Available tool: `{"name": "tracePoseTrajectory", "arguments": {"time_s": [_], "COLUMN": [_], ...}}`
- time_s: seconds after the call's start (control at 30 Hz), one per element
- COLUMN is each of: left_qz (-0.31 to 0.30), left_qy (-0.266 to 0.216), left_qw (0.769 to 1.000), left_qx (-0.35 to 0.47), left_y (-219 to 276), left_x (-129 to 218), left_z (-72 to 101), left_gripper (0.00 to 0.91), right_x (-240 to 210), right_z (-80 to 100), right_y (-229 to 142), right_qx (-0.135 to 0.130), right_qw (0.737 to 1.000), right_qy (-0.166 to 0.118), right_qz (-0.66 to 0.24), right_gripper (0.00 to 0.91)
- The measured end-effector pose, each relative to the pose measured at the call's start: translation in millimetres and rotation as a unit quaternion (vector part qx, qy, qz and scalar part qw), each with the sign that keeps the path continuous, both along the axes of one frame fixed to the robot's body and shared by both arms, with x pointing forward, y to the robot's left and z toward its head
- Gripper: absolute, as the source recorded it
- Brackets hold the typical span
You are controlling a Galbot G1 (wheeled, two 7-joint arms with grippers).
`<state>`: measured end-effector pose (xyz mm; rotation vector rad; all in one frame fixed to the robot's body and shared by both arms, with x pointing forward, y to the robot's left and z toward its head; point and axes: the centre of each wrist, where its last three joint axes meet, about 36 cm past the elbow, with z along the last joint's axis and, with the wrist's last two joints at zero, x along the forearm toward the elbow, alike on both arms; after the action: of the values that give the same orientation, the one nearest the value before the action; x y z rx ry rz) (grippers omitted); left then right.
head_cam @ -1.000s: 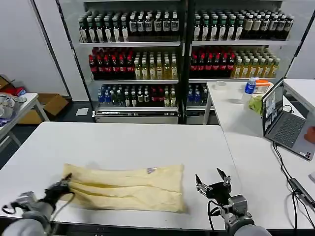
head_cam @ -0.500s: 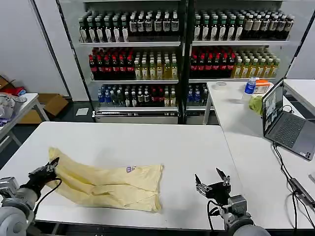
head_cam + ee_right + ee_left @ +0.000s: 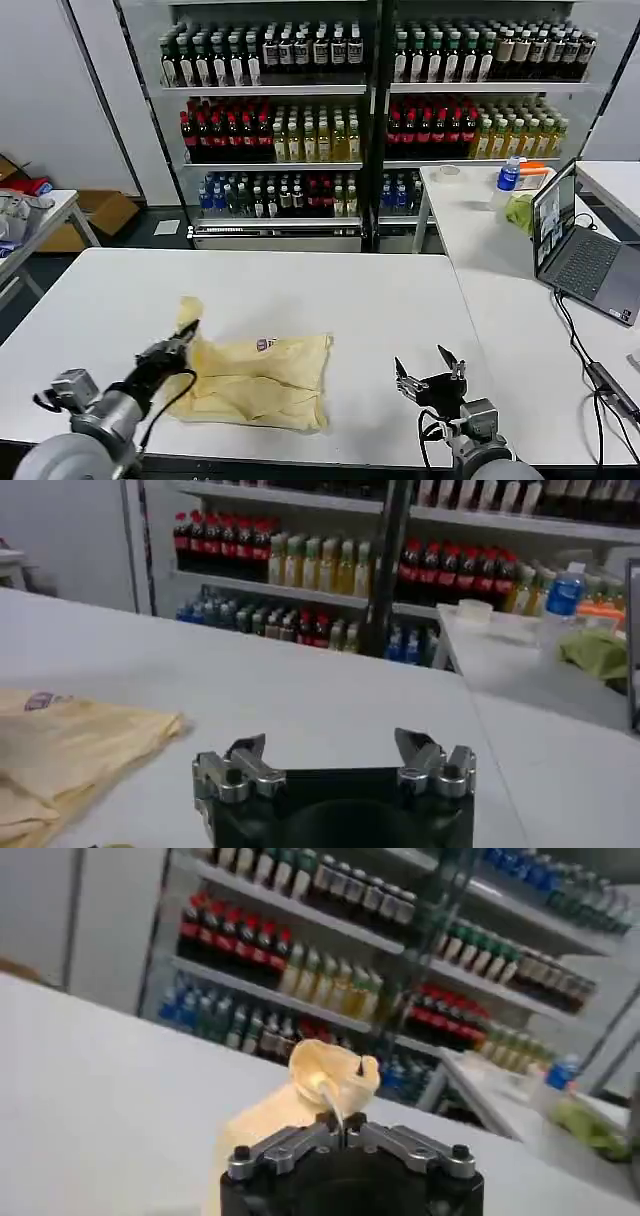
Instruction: Fold and organize the clothes.
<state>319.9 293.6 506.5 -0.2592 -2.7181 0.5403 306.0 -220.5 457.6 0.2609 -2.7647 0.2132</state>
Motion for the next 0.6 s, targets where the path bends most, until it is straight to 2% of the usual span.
{"name": "tracePoseTrajectory", "arguments": {"time_s": [0.37, 0.43, 0.47, 0.5, 0.53, 0.57, 0.6], "left_qz": [-0.029, -0.032, -0.034, -0.036, -0.037, -0.039, -0.040], "left_qy": [0.034, 0.039, 0.042, 0.045, 0.047, 0.050, 0.052], "left_qw": [0.997, 0.997, 0.997, 0.996, 0.996, 0.996, 0.996], "left_qx": [-0.057, -0.061, -0.063, -0.065, -0.066, -0.067, -0.067], "left_y": [-44, -52, -56, -60, -63, -66, -69], "left_x": [12, 15, 16, 18, 19, 21, 23], "left_z": [-31.4, -37.1, -39.9, -42.9, -45.4, -47.8, -50.4], "left_gripper": [0.010, 0.050, 0.111, 0.423, 0.856, 0.907, 0.907], "right_x": [0, 0, 0, 0, 0, 0, 0], "right_z": [-2.2, -2.2, -2.2, -2.2, -2.2, -2.2, -2.2], "right_y": [1, 1, 1, 2, 2, 2, 2], "right_qx": [0.000, 0.000, 0.000, 0.000, 0.000, 0.000, 0.001], "right_qw": [1.000, 1.000, 1.000, 1.000, 1.000, 1.000, 1.000], "right_qy": [0.002, 0.002, 0.002, 0.002, 0.002, 0.002, 0.002], "right_qz": [0.001, 0.001, 0.001, 0.001, 0.002, 0.002, 0.002], "right_gripper": [0.907, 0.907, 0.907, 0.907, 0.907, 0.907, 0.907]}}
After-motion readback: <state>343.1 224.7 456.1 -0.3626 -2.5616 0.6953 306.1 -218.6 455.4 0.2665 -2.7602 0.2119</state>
